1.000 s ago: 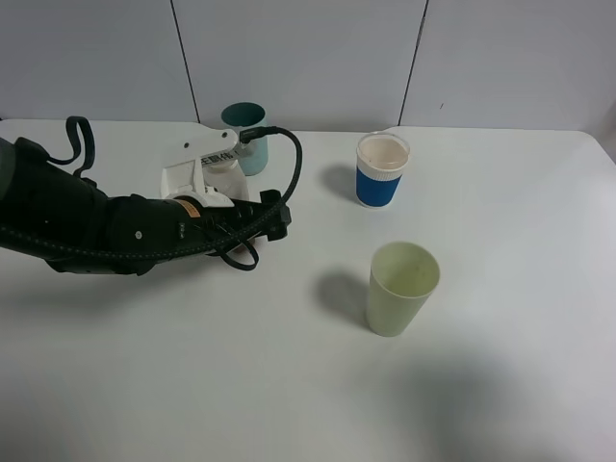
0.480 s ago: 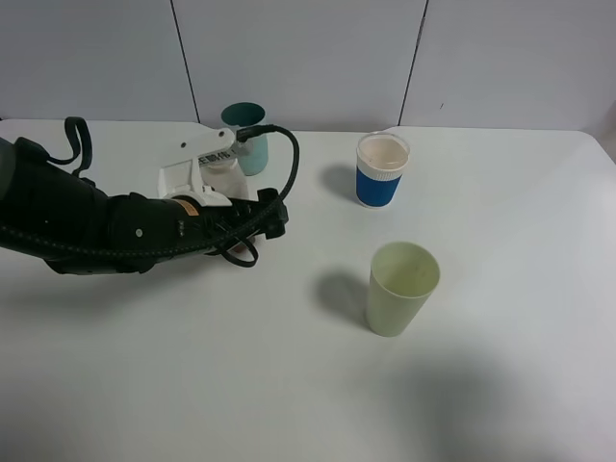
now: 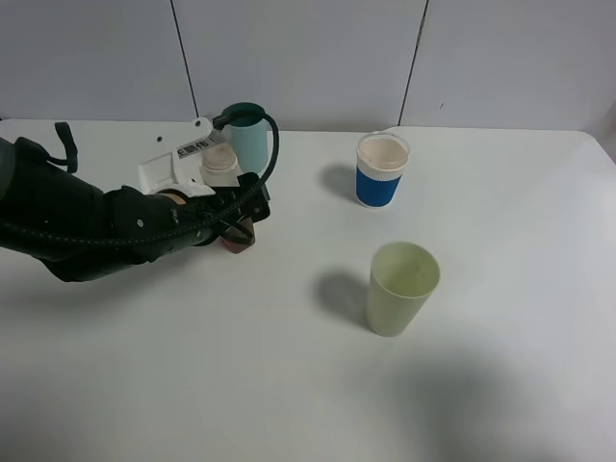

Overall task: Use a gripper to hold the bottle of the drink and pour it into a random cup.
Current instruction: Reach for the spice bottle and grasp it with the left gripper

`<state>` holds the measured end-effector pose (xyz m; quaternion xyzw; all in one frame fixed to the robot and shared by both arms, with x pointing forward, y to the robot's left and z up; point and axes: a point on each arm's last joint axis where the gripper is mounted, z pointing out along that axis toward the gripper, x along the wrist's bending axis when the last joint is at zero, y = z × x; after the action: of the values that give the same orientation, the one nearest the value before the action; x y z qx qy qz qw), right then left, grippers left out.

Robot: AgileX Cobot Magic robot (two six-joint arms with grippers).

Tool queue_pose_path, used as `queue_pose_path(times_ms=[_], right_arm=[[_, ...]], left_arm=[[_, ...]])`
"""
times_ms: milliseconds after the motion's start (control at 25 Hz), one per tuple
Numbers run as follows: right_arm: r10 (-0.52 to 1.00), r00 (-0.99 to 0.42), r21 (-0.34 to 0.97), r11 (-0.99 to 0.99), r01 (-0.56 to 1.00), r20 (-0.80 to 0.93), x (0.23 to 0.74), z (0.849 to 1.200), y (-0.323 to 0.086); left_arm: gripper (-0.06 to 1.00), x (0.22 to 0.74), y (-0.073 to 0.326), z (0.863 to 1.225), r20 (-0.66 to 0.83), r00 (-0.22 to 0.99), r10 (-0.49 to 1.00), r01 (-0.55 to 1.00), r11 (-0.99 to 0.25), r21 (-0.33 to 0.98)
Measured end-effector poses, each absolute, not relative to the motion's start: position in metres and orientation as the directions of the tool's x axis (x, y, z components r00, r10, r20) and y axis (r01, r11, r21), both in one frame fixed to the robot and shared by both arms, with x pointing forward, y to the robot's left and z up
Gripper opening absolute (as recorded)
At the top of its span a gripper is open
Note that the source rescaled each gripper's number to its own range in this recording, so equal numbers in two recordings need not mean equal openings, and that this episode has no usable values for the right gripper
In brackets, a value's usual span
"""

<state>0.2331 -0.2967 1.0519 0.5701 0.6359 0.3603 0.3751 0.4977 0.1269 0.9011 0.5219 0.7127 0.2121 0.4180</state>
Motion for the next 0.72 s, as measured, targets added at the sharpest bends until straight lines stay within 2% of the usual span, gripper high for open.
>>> queue_pose_path(times_ms=[200, 440, 720], right_arm=[[0.995, -0.068, 0.886, 0.090, 0.455, -0.066, 0.2331, 1.0519, -0.2967], [0.995, -0.068, 0.886, 0.090, 0.455, -0.066, 0.2331, 1.0519, -0.2967], [0.995, -0.068, 0.886, 0.090, 0.455, -0.066, 0.2331, 1.0519, -0.2967]], left_arm=[[1.00, 0.4997, 0.1277, 0.9039, -0.328, -0.066, 0.942, 0.541, 0.310, 0.782], [1.00, 0.5003, 0.1257, 0.9054, -0.156, 0.077, 0.985, 0.529, 0.092, 0.843], [1.00, 0.5007, 0.1258, 0.9059, -0.037, 0.148, 0.988, 0.508, -0.044, 0.860]])
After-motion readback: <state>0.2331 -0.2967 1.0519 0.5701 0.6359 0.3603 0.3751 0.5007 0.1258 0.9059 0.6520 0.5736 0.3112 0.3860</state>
